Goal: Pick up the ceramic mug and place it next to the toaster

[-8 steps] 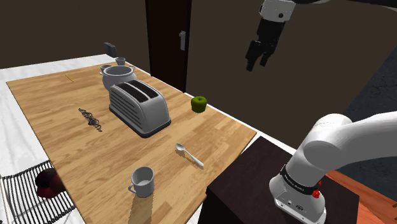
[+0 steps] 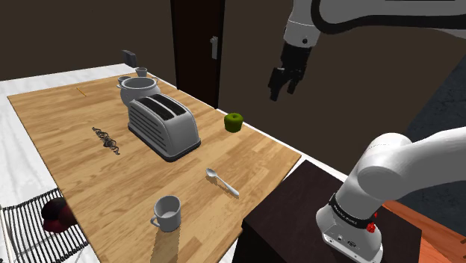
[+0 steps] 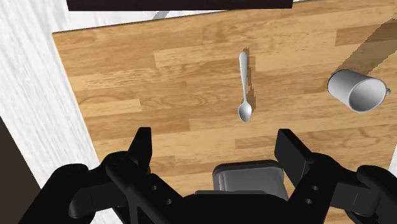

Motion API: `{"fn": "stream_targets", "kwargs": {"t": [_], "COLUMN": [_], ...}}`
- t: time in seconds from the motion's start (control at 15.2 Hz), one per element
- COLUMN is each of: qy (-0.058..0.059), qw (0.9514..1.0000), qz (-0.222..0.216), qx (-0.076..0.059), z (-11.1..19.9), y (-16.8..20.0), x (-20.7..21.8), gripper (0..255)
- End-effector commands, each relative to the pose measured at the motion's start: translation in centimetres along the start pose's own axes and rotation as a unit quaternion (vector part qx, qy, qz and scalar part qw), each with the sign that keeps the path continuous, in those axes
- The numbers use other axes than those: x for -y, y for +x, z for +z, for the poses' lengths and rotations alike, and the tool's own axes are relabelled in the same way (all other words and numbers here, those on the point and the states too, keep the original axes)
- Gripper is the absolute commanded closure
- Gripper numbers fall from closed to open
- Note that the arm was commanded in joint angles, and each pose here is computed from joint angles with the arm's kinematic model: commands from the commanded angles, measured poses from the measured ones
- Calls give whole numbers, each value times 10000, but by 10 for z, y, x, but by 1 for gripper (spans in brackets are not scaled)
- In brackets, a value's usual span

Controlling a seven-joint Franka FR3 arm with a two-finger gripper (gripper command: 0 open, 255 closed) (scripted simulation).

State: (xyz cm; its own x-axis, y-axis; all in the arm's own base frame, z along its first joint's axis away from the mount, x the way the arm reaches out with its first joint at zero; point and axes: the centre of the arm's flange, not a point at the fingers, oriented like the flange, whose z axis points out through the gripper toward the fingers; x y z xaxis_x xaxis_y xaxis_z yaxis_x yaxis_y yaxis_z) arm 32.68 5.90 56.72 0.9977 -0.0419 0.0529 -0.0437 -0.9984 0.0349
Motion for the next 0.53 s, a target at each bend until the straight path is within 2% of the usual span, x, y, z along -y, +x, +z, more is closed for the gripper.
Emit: {"fn": "stream_targets", "kwargs": {"t": [0.0, 0.46], "qy": [30, 125], "qw": [10000, 9999], "qz": [-10, -56], "qx": [5, 43], "z": [22, 86], "y": [5, 22], "x": [15, 77], "gripper": [0, 0]}}
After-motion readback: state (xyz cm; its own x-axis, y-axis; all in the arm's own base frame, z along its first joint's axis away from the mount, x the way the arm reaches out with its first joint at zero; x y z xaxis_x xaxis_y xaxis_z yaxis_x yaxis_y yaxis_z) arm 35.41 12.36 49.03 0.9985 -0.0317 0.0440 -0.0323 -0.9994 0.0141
